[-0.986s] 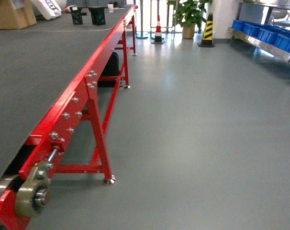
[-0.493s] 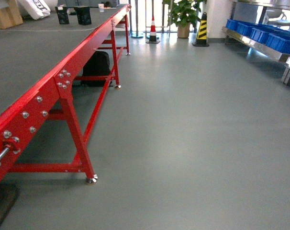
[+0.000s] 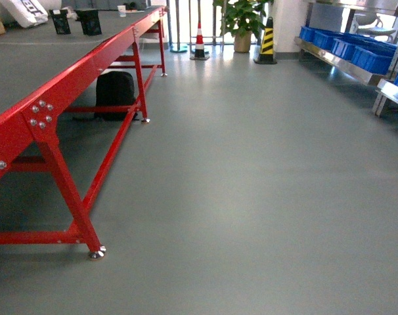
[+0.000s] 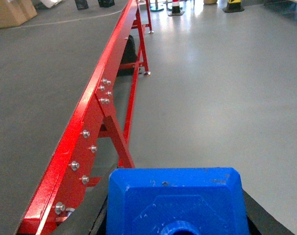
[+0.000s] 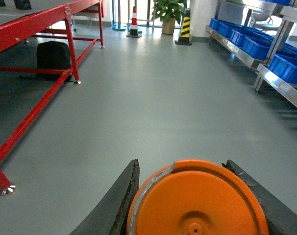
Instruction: Sort blue parts and orange caps into right shelf containers
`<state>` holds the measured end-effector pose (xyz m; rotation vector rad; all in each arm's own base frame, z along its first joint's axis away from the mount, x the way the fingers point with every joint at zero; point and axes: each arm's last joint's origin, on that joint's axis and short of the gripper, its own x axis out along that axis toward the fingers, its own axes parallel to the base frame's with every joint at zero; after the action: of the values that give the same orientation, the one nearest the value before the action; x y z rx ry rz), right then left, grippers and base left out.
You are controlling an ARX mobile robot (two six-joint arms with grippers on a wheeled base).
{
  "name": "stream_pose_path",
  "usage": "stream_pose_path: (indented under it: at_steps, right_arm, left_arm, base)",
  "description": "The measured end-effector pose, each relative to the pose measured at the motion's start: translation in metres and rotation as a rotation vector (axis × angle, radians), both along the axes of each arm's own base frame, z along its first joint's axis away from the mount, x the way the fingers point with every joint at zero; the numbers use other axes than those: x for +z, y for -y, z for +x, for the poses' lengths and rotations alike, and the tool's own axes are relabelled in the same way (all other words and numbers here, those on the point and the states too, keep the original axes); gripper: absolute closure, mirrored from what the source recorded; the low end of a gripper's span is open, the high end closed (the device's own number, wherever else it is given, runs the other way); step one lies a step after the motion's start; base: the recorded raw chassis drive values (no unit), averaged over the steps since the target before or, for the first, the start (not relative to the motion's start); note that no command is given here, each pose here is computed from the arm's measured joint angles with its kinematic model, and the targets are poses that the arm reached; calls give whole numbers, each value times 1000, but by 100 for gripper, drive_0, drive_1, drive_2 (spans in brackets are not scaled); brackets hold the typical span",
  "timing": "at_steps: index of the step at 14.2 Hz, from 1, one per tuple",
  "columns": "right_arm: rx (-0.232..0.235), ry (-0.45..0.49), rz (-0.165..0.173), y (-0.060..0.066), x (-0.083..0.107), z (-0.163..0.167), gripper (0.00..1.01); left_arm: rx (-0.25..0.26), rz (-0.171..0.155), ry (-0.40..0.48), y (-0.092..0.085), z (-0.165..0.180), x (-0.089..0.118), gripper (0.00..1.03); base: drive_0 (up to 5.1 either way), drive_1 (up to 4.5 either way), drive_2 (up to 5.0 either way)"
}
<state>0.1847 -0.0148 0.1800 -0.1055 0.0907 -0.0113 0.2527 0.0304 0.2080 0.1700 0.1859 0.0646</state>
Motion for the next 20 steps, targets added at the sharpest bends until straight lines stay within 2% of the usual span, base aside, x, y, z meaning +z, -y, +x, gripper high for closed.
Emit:
stream_pose_path:
  at_steps: [20]
  right_arm:
    - [1, -5, 1, 0, -1, 0, 58]
  left_arm:
    - [9, 1, 0, -1, 0, 0, 58]
  base:
    - [6, 438, -427]
